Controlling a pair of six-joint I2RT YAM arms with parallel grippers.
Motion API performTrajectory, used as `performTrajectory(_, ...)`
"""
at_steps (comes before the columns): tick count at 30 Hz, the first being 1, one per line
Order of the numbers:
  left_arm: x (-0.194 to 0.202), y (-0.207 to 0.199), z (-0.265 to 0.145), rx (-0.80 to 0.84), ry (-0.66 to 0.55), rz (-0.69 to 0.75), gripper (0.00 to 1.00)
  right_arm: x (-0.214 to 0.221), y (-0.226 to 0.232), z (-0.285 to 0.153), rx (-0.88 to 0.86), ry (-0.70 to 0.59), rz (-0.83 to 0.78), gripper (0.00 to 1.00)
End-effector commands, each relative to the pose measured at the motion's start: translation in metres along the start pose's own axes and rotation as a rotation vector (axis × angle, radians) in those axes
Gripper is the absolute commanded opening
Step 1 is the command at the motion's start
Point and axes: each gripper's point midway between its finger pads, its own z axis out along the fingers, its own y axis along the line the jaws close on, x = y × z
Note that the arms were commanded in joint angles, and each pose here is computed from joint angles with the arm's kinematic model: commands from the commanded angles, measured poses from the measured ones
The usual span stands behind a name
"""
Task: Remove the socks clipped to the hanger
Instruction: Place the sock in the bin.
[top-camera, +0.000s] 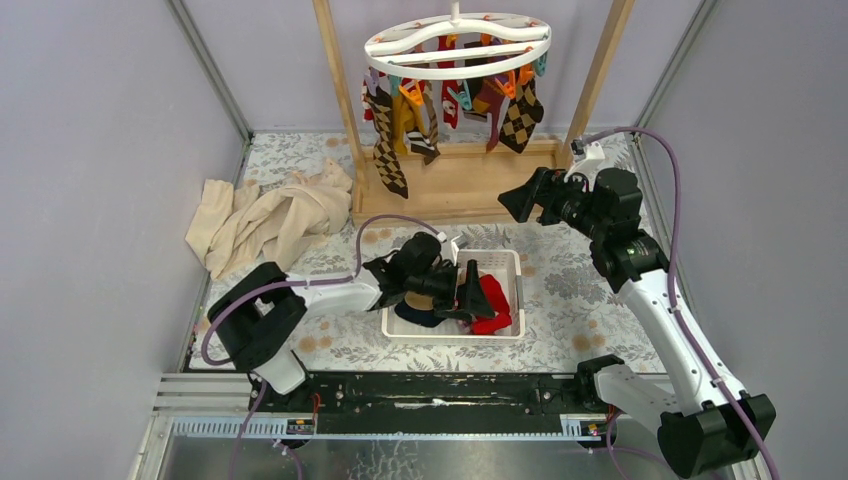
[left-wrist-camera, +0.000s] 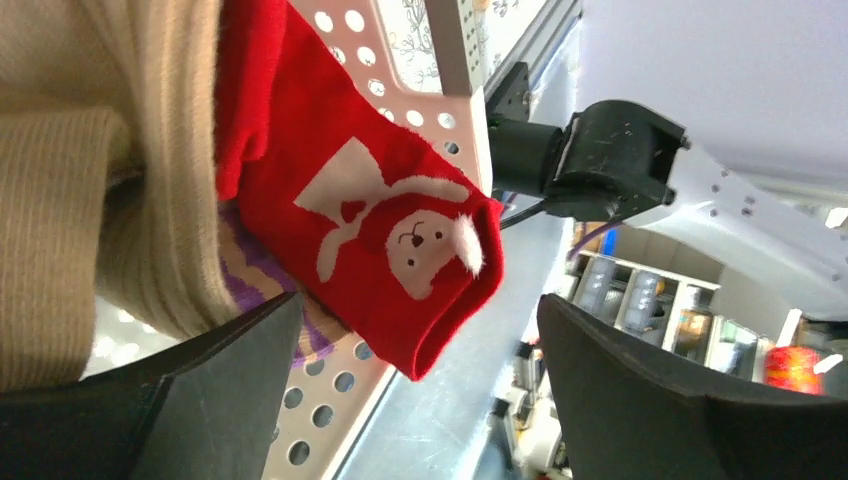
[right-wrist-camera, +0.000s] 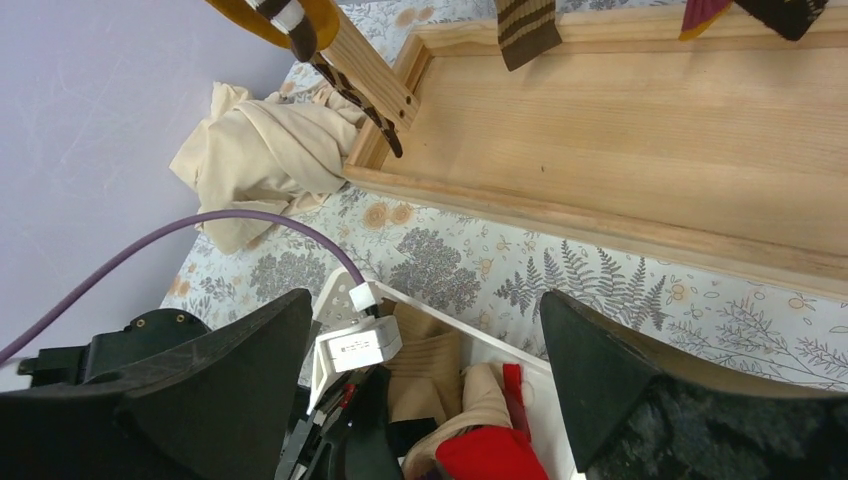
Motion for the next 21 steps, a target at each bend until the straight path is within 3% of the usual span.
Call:
performTrajectory(1,-0.014,-0.019,-0.005,-0.014,-0.027,0.12,0.98,-0.008,-0.002,0.003,0.011,-0.025,-0.027,0.92)
performTrajectory(12,-0.036,-0.062,-0.044,-0.089,-0.125,0.243,0.99,-0.023,-0.035,0.027,0.121,-0.087,-0.019,0.91)
performTrajectory(21,-0.05,-0.07,-0.078,-0.182,-0.258,0.316,0.99,-0.088,-0.094,0.053,0.195,-0.266,0.037,0.88)
